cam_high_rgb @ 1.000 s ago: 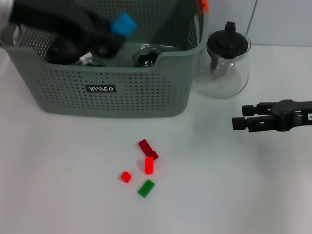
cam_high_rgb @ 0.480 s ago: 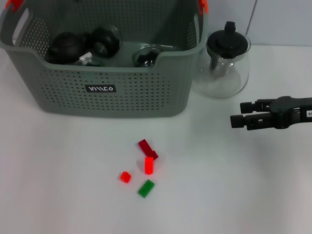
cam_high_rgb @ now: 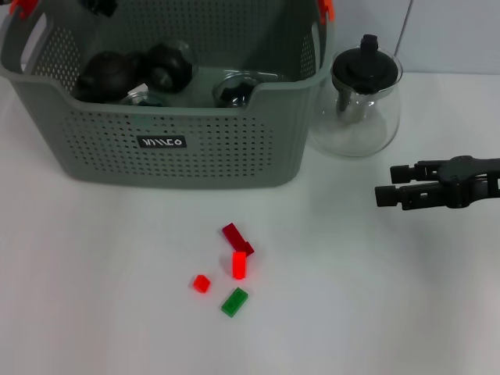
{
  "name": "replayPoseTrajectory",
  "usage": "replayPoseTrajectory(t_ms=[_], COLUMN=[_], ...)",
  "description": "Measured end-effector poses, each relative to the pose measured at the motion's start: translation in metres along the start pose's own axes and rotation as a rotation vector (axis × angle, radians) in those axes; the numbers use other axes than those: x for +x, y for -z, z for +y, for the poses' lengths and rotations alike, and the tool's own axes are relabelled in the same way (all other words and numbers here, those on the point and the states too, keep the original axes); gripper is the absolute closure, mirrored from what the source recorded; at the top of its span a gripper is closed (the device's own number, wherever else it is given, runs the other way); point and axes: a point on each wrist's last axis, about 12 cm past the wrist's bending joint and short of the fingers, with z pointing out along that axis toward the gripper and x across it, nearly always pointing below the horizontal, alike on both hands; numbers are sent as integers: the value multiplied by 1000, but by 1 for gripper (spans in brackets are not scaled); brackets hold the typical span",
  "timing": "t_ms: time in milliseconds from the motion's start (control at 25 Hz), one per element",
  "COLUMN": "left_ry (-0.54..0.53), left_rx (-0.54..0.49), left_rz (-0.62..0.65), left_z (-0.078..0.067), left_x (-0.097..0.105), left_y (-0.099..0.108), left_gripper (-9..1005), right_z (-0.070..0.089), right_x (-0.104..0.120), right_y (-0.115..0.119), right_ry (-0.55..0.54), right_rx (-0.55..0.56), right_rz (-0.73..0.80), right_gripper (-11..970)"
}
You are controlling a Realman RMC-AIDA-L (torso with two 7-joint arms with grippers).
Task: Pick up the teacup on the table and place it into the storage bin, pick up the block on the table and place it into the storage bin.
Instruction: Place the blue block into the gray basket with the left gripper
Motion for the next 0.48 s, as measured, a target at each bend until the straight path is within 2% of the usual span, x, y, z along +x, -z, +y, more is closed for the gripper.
replayPoseTrajectory(t_ms=[200,480], left_ry=[0,-33], left_rx=[3,8], left_rz=[20,51], left_z=[0,-11], left_x=[10,23], left_y=[-4,-14], left_gripper=[537,532], right_z=[0,0], right_x=[1,-1], right_y=[0,-2], right_ry=[-1,2], right_rx=[-2,-2], right_rz=[2,3], right_gripper=[13,13])
